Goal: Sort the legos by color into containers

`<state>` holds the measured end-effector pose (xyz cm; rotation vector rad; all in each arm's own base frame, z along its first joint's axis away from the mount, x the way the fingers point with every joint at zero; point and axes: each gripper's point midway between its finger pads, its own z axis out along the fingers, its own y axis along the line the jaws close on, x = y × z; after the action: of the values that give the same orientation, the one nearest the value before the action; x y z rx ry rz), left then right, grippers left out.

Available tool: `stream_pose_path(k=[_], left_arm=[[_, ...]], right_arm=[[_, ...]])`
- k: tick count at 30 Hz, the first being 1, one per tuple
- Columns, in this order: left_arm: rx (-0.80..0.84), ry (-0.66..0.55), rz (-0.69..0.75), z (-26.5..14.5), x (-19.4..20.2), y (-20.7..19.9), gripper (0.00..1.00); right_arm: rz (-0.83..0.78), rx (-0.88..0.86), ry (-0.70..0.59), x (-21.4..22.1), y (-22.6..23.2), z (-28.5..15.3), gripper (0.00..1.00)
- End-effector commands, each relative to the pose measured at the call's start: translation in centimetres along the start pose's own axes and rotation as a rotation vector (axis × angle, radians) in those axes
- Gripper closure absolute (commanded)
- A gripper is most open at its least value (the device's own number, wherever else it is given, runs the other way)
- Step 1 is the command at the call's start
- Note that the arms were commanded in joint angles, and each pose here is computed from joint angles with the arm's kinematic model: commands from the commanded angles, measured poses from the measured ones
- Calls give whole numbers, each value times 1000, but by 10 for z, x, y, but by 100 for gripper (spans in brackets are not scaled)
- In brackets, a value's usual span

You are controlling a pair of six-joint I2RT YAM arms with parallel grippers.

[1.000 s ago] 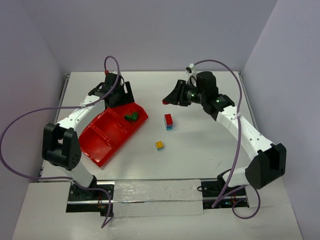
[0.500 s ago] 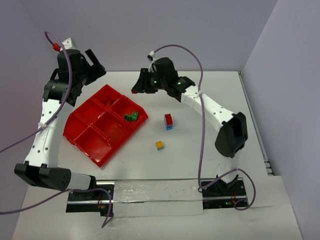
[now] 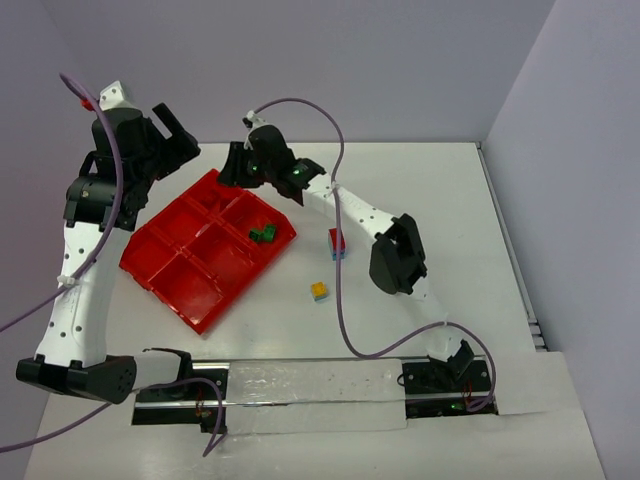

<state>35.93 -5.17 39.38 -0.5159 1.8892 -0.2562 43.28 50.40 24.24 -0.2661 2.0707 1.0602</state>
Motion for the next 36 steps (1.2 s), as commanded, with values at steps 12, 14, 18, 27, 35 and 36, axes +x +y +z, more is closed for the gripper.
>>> stream_pose_path(k=[12, 14, 18, 27, 35, 36], left_arm=[[30, -4, -4, -20, 5, 6, 9], [26, -4, -5, -21, 6, 7, 9], [30, 7, -2, -19, 10, 7, 9], [34, 15, -2, -16, 13, 7, 9], [32, 13, -1, -15, 13, 7, 9], [34, 13, -2, -16, 13, 6, 9]], right_arm=[[65, -43, -167, 3, -6, 72, 81], [63, -44, -171, 5, -5, 76, 80], [77, -27, -170, 13, -13, 84, 77], [98, -40, -180, 15, -15, 91, 43], [68, -90, -241, -22, 11, 67, 34], [63, -86, -238, -21, 10, 68, 34]])
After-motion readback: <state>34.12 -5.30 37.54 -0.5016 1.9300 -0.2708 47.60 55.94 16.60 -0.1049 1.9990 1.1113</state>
